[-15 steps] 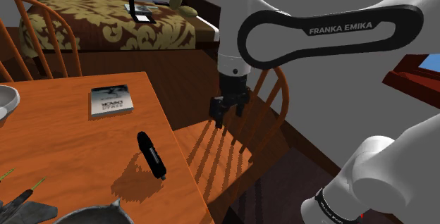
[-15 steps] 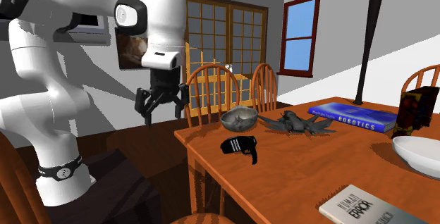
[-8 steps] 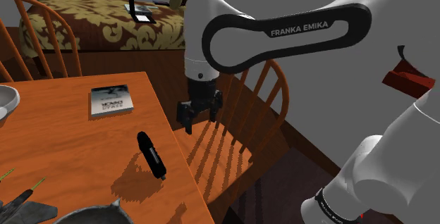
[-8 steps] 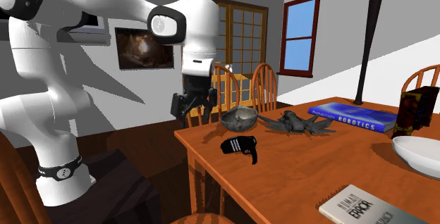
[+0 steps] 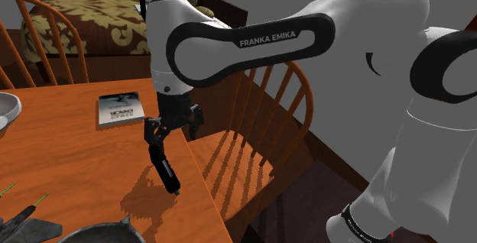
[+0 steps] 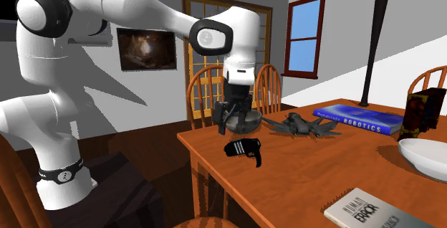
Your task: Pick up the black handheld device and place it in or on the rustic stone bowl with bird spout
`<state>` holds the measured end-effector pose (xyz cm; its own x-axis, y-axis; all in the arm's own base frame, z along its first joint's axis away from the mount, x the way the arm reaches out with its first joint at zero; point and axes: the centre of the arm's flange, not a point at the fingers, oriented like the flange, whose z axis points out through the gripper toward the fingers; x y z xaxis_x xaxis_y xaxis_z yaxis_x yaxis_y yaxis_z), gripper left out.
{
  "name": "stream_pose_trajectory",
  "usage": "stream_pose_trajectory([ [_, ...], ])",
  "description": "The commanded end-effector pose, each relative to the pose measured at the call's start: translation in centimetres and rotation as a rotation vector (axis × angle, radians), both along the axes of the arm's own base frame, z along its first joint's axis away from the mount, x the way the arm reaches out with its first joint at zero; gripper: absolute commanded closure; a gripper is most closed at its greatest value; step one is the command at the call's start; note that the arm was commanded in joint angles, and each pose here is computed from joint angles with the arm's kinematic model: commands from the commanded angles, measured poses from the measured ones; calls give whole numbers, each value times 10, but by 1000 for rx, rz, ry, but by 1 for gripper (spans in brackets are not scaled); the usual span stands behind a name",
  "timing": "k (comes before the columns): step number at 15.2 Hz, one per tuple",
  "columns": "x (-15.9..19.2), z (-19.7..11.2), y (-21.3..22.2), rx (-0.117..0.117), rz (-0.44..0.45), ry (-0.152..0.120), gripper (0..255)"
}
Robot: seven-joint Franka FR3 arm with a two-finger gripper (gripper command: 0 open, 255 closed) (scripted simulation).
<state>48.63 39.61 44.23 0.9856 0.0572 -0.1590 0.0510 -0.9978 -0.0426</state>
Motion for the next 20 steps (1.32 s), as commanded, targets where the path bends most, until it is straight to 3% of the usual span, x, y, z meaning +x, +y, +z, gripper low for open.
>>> stream_pose_trajectory([
  [1,11,-4,22,7,0,-2,0],
  [11,13,-46,39,12,1,-3,0],
  [18,13,-46,39,12,1,-3,0],
  [19,13,-46,39,12,1,-3,255],
  [20,13,-46,39,12,1,-3,255],
])
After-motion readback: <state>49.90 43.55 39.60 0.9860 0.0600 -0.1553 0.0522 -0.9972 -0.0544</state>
